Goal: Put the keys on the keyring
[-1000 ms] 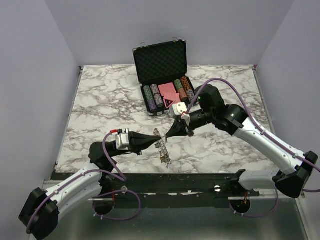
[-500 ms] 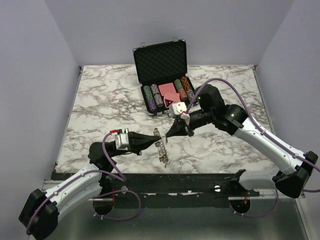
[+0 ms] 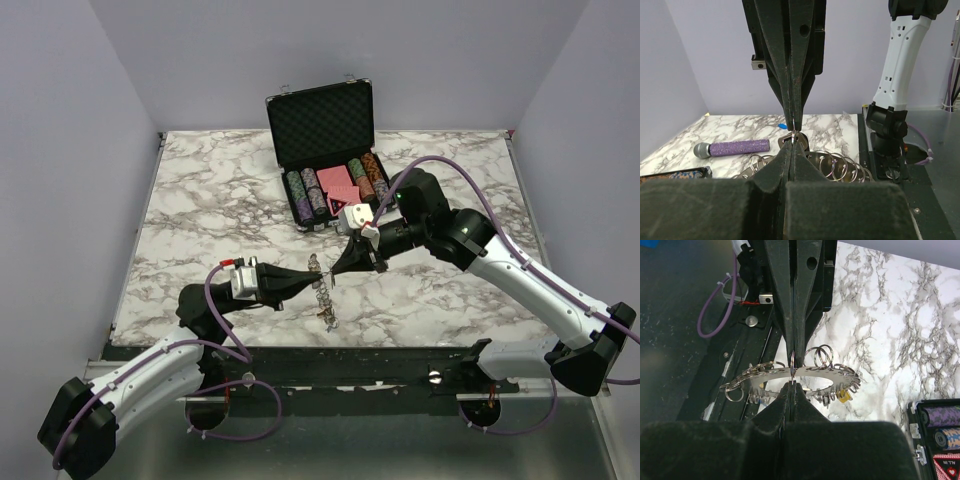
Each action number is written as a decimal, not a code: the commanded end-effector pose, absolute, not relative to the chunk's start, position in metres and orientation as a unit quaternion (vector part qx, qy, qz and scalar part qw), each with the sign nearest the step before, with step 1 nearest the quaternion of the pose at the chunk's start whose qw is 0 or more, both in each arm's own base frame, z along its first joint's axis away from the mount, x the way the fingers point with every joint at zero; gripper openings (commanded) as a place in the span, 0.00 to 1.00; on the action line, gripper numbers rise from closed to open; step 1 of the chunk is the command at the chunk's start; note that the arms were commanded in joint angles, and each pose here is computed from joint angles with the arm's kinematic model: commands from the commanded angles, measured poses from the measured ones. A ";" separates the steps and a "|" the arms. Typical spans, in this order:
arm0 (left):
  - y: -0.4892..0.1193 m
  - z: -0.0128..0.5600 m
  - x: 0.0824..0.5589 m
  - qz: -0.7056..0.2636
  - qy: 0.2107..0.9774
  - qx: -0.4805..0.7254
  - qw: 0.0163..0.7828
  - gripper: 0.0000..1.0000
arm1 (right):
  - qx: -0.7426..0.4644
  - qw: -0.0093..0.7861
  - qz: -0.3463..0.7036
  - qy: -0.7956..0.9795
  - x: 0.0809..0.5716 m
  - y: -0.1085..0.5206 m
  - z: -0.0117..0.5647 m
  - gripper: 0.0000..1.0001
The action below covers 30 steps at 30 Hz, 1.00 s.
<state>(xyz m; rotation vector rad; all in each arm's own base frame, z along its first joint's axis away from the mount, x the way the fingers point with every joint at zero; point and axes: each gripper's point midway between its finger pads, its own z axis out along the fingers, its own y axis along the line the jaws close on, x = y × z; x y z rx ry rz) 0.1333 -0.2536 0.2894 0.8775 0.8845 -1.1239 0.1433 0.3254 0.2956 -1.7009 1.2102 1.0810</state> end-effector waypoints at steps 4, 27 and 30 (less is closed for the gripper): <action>-0.251 0.305 0.129 -0.500 0.362 0.388 0.684 0.00 | -0.666 0.390 0.427 0.472 0.145 0.332 0.298 0.00; -0.251 0.309 0.124 -0.517 0.353 0.383 0.679 0.00 | -0.678 0.386 0.431 0.454 0.137 0.333 0.292 0.00; -0.250 0.310 0.123 -0.523 0.354 0.380 0.676 0.00 | -0.681 0.392 0.428 0.446 0.138 0.334 0.293 0.00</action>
